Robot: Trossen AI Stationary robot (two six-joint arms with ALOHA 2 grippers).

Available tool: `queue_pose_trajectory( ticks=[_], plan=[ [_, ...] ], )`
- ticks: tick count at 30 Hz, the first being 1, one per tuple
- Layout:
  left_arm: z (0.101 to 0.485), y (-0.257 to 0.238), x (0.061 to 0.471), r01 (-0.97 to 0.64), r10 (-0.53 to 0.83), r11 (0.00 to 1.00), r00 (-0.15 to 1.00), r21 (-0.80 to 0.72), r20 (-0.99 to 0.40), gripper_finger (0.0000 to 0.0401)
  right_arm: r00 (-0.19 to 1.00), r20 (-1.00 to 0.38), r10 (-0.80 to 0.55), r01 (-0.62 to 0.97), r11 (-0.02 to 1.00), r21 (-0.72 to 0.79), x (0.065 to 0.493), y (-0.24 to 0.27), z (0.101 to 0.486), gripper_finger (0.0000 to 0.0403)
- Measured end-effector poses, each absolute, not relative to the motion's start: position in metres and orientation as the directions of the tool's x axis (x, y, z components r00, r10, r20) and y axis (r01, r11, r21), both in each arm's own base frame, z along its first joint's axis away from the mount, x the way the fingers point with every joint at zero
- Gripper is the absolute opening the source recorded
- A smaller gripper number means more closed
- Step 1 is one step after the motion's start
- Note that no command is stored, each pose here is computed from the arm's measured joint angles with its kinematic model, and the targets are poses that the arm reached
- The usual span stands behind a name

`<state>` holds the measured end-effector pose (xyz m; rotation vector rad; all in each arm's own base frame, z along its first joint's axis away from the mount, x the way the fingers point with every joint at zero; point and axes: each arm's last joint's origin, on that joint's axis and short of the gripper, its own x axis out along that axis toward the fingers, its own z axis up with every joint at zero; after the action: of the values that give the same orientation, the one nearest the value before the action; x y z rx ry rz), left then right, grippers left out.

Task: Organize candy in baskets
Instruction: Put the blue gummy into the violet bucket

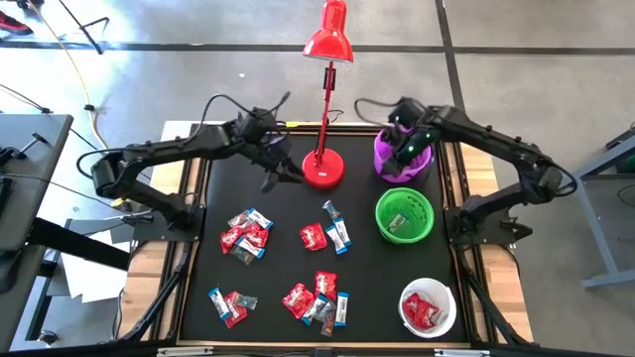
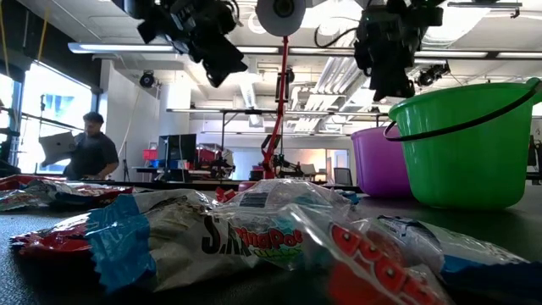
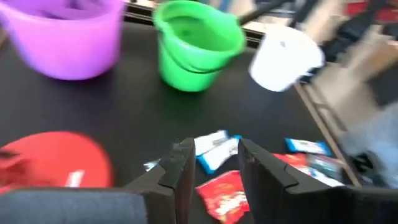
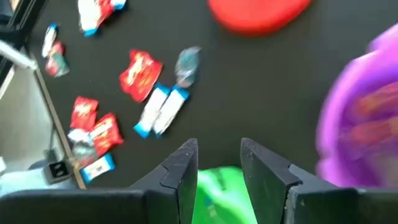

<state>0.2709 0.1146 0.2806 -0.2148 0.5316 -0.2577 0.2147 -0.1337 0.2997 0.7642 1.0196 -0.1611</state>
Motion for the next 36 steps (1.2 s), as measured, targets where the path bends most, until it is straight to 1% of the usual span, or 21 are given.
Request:
queue_pose_trajectory(
  ticks=[2,5,8,11,14,18,20,24,26,28,32,34,36],
  plan=[
    [0.275,0.114,0.275,0.226,-0.347,0.928,0.817,-0.298,-0.461,0.0106,0.514,-0.819,0.255,0.446,0.736,0.509,0.22,-0.12,0.3,0.0117],
    [0.267,0.115,0.282,0.19,-0.33,0.93,0.809,-0.314,-0.486,0.0106,0.462,-0.829,0.315,0.437,0.732,0.522,0.227,-0.096,0.3,0.0116],
    [0.255,0.117,0.289,0.073,-0.221,0.959,0.797,-0.273,-0.563,0.0106,0.381,-0.859,0.342,0.444,0.747,0.495,0.23,-0.07,0.299,0.0116],
    [0.242,0.118,0.297,-0.031,-0.105,0.979,0.767,-0.2,-0.633,0.0106,0.277,-0.92,0.277,0.482,0.788,0.383,0.23,-0.046,0.298,0.0116],
    [0.229,0.116,0.303,-0.051,-0.094,0.98,0.735,-0.193,-0.671,0.0106,0.213,-0.941,0.264,0.493,0.802,0.337,0.228,-0.027,0.297,0.0116],
    [0.212,0.107,0.313,-0.021,-0.13,0.98,0.693,-0.2,-0.71,0.0106,0.203,-0.939,0.276,0.483,0.806,0.341,0.231,-0.009,0.297,0.0116],
    [0.203,0.1,0.318,0.034,-0.153,0.984,0.669,-0.176,-0.727,0.0106,0.205,-0.938,0.281,0.478,0.807,0.346,0.232,-0.003,0.297,0.0116],
    [0.189,0.084,0.329,0.244,-0.193,0.969,0.638,-0.042,-0.745,0.0106,0.219,-0.934,0.282,0.465,0.811,0.354,0.234,-0.001,0.298,0.0116],
    [0.185,0.08,0.335,0.307,-0.185,0.951,0.652,0.033,-0.735,0.0106,0.223,-0.933,0.282,0.464,0.811,0.356,0.234,-0.001,0.298,0.0116],
    [0.183,0.078,0.342,0.319,-0.152,0.942,0.681,0.103,-0.716,0.0106,0.234,-0.931,0.281,0.46,0.811,0.36,0.235,-0.001,0.298,0.0116],
    [0.179,0.082,0.358,0.246,-0.041,0.941,0.766,0.234,-0.642,0.0106,0.268,-0.923,0.277,0.465,0.802,0.376,0.239,-0.001,0.299,0.0116],
    [0.175,0.084,0.363,0.22,-0.011,0.94,0.784,0.262,-0.62,0.0106,0.285,-0.918,0.276,0.459,0.801,0.383,0.24,-0.001,0.299,0.0116],
    [0.17,0.085,0.366,0.219,-0.01,0.94,0.785,0.262,-0.62,0.0106,0.292,-0.916,0.276,0.456,0.801,0.386,0.241,-0.001,0.3,0.0116]
  ],
)
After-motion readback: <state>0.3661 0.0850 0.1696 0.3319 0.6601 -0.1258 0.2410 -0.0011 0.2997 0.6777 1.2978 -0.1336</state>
